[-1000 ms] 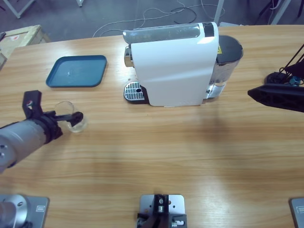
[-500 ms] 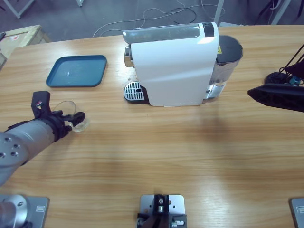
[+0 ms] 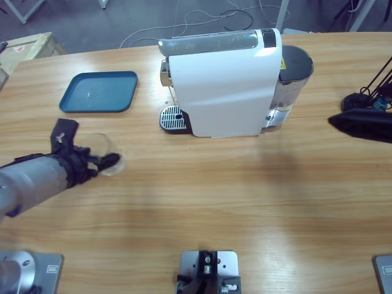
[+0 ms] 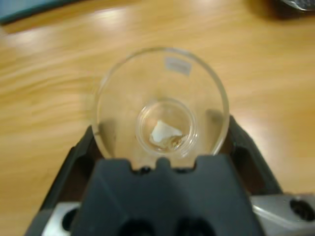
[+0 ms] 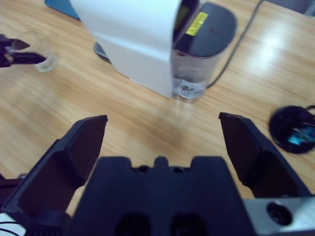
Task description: Pour coffee
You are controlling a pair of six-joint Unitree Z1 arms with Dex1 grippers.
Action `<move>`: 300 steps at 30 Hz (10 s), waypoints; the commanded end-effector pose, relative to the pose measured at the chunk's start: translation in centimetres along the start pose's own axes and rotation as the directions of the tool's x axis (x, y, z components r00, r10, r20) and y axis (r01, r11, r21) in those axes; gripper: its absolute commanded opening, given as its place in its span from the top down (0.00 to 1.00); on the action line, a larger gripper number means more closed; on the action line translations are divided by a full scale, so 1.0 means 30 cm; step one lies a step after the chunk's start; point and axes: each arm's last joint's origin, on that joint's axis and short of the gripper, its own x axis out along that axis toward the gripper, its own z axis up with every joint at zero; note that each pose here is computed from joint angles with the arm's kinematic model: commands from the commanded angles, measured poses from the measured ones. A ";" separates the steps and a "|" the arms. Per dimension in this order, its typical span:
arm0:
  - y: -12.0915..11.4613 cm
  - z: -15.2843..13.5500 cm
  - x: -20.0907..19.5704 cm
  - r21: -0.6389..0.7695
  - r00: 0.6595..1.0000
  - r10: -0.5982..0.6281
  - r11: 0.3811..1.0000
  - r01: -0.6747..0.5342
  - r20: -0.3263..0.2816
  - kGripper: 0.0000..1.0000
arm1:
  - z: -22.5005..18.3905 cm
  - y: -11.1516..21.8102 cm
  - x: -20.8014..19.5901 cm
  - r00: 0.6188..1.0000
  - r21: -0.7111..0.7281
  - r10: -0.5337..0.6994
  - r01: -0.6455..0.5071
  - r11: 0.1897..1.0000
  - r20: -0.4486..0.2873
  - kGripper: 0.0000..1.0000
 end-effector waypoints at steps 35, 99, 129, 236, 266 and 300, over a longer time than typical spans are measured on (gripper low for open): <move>-0.014 0.378 0.420 0.640 0.825 -0.564 0.647 0.414 0.036 1.00 | -0.066 -0.090 -0.164 0.995 -0.021 -0.073 0.072 0.997 -0.071 0.00; 0.225 0.074 -0.230 0.281 0.942 -0.334 0.909 0.309 0.045 0.01 | 0.702 0.034 0.505 0.967 -0.079 0.007 -0.028 0.996 -0.256 1.00; 0.173 0.155 -0.166 0.318 0.939 -0.338 0.899 0.301 0.068 0.01 | 0.646 -0.042 0.661 0.896 -0.055 -0.067 0.048 0.997 -0.440 1.00; 0.174 0.117 -0.203 0.342 0.922 -0.379 0.879 0.332 0.078 0.01 | 0.393 0.000 0.111 0.992 0.028 0.029 -0.026 0.999 -0.120 0.00; 0.184 0.067 -0.257 0.365 0.851 -0.514 0.817 0.447 0.110 0.01 | -0.009 -0.072 0.048 0.994 -0.109 0.084 -0.091 0.990 -0.070 0.00; 0.249 0.170 -0.280 0.286 0.812 -0.549 0.824 0.488 0.197 0.01 | -0.032 -0.068 0.087 0.986 -0.075 0.079 -0.090 0.993 -0.148 0.00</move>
